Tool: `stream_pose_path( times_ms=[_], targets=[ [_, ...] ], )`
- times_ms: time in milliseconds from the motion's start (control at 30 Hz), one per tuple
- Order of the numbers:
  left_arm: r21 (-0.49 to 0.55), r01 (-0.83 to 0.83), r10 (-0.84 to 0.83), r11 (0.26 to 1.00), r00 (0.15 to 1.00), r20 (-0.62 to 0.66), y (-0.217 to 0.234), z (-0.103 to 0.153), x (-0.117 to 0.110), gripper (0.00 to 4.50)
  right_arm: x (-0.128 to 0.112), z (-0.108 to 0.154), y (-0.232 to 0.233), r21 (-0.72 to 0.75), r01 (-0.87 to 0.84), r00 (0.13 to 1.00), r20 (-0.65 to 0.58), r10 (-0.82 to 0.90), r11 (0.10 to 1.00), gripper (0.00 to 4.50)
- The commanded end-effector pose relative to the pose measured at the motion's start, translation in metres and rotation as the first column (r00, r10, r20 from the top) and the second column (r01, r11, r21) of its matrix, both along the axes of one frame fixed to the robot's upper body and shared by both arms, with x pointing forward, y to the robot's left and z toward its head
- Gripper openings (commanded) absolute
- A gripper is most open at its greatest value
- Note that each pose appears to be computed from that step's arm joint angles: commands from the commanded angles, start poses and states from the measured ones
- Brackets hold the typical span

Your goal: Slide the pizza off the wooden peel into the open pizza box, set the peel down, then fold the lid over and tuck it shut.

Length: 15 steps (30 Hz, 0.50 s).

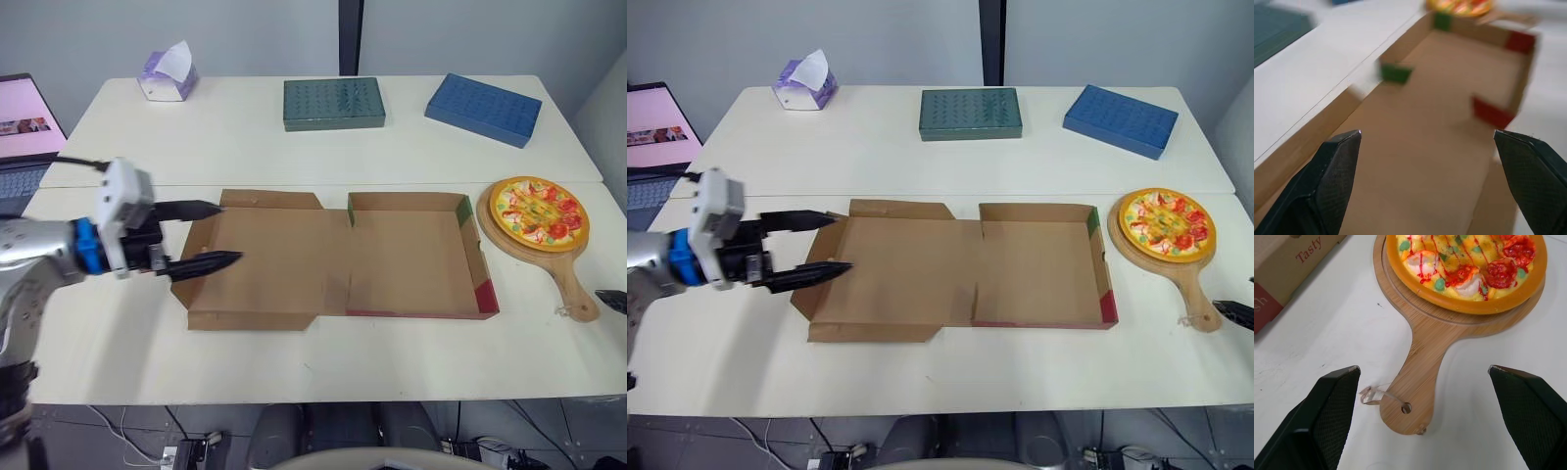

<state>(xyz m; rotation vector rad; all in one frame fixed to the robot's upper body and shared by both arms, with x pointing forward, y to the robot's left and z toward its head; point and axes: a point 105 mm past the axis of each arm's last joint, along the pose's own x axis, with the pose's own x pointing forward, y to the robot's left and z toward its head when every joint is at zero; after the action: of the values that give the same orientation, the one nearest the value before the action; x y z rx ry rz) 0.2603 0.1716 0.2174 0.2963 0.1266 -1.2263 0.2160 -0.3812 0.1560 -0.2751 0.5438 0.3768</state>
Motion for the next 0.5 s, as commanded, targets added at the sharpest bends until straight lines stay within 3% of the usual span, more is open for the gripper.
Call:
stream_pose_path(
  times_ms=[33, 267, 500],
  targets=[
    [-0.035, 0.249, -0.249, 0.968, 0.968, -0.009, -0.043, 0.007, -0.026, 4.49, 0.009, 0.004, 0.008, -0.028, 0.021, 0.998, 0.061, -0.019, 0.999, 4.50],
    [-0.030, 0.416, -0.415, 0.909, 0.909, 0.039, -0.077, 0.013, -0.039, 4.49, 0.022, -0.014, 0.010, -0.036, 0.133, 0.991, 0.002, -0.133, 0.990, 4.50],
    [-0.020, 0.443, -0.442, 0.896, 0.896, 0.036, -0.084, 0.011, -0.038, 4.49, 0.043, -0.034, 0.000, -0.061, 0.225, 0.972, -0.058, -0.228, 0.972, 4.50]
  ],
)
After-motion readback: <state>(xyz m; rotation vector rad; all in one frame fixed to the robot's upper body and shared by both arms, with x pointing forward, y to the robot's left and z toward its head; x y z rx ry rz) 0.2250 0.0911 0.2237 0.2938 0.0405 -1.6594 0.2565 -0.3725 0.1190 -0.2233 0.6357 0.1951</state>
